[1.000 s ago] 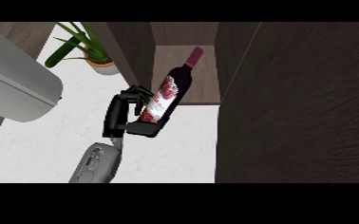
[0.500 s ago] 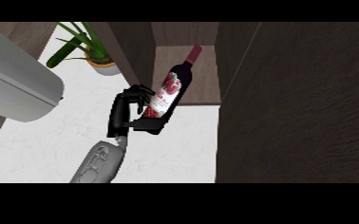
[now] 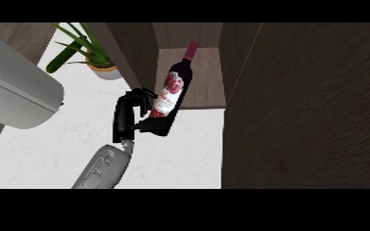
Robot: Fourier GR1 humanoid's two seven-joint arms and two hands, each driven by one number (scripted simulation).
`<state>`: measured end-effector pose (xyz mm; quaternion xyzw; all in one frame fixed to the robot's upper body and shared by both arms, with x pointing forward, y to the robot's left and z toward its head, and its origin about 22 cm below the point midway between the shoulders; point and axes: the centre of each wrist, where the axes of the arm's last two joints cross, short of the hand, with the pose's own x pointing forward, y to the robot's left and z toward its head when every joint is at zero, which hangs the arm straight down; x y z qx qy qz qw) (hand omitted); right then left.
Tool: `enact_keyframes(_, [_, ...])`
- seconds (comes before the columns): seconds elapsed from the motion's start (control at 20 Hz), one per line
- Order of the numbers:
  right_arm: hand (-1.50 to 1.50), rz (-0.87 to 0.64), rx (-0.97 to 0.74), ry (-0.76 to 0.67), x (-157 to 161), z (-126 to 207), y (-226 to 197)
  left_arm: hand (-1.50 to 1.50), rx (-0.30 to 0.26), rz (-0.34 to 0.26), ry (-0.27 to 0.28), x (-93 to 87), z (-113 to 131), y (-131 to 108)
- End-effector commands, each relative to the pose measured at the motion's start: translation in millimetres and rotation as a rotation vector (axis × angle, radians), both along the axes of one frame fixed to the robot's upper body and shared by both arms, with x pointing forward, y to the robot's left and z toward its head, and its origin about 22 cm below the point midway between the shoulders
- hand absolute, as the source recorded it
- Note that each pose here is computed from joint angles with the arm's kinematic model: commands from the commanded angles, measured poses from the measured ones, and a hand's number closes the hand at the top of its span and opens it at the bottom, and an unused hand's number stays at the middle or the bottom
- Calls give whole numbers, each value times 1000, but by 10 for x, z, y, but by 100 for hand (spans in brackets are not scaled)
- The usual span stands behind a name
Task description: Pick up the wine, place it into the cabinet and close the cabinet
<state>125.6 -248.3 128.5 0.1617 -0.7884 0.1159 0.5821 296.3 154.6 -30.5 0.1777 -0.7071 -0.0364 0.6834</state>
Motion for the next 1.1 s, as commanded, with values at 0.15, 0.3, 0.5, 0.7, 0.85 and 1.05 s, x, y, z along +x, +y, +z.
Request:
enact_keyframes(0.15, [-150, 46, 42, -23, -97, 89, -47, 150, 90, -103, 20, 277, 147, -587])
enact_keyframes(0.3, [-150, 66, 51, -24, -121, 71, -12, 150, 115, -85, 39, 350, 193, -548])
enact_keyframes(0.5, [-150, 54, 49, -31, -123, 102, -2, 150, 139, -42, 82, 330, 58, -438])
enact_keyframes(0.7, [-150, 82, 50, -32, -95, 80, -4, 150, 154, 9, 100, 336, 20, -398])
enact_keyframes(0.85, [-150, 65, 57, -27, -77, 86, -27, 150, 141, 47, 79, 363, 51, -397])
enact_keyframes(1.05, [-150, 87, 73, -36, -85, 63, 13, 150, 100, 78, 72, 347, 15, -358])
